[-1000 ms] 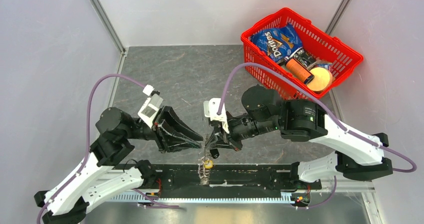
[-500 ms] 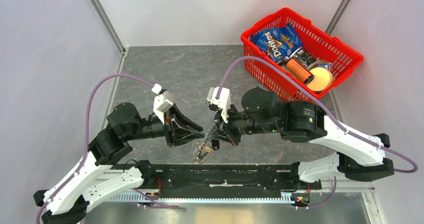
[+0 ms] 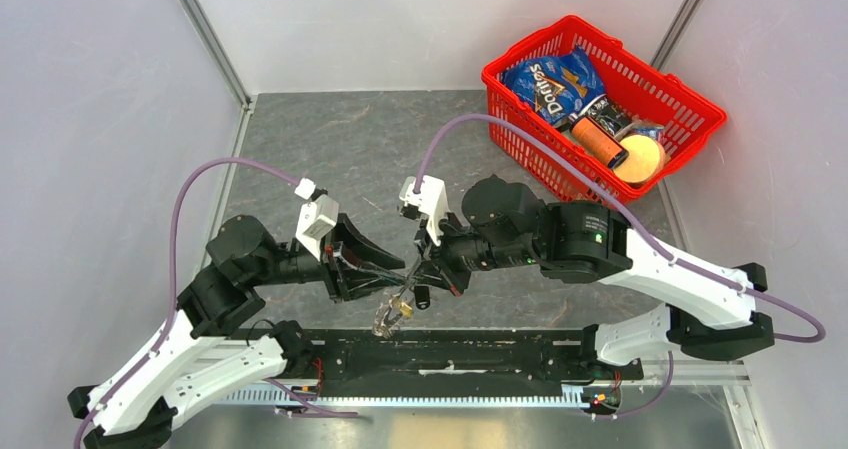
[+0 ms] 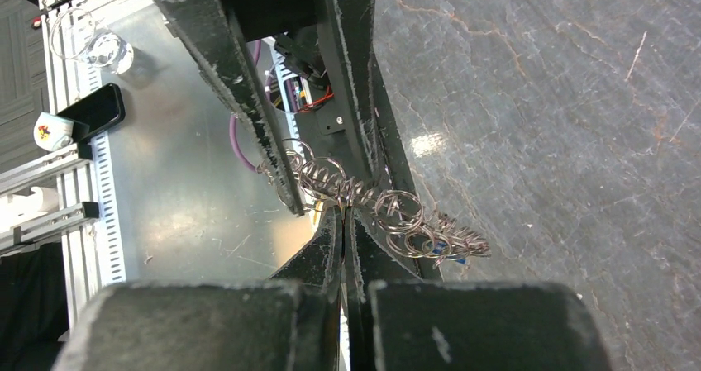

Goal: Put the keys on the keyring

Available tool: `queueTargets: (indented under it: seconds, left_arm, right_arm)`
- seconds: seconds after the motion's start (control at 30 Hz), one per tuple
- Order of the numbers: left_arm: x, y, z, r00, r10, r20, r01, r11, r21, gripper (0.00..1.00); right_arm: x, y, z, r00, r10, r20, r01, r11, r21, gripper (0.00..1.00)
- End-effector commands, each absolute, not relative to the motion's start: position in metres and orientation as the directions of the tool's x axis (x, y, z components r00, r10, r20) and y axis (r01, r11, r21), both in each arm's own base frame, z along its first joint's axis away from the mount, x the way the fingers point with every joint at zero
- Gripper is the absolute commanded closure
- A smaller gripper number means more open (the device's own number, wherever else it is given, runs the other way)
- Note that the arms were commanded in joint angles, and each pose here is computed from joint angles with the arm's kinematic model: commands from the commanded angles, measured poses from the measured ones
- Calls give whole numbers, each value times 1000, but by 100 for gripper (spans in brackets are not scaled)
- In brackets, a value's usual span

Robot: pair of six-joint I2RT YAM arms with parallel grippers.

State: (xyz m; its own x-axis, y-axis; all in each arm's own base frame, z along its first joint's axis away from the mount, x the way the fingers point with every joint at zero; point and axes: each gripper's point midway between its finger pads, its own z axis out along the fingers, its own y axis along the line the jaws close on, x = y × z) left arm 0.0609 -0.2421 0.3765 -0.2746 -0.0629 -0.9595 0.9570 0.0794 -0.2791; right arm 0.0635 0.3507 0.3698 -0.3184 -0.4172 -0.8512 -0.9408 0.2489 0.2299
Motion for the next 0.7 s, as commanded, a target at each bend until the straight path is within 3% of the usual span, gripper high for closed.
queueTargets:
  seconds: [0.0,0.47,0.67]
  left_arm:
    - [51,-244,388,-195,-87,-977,981,3,-196,61]
    - [37,-243,377,-202,-7,-979,976,-78,-201,66]
    - [34,-243,377,-195,3,-981,976,-93,-195,76]
  right_arm:
    - [59,355,401,-330,-339,-881,-939,212,270,100]
    - [43,353,406,-321,-356,-878,-947,122,296,100]
    - [40,354,406,-316,-368,-875,-949,104,298,100]
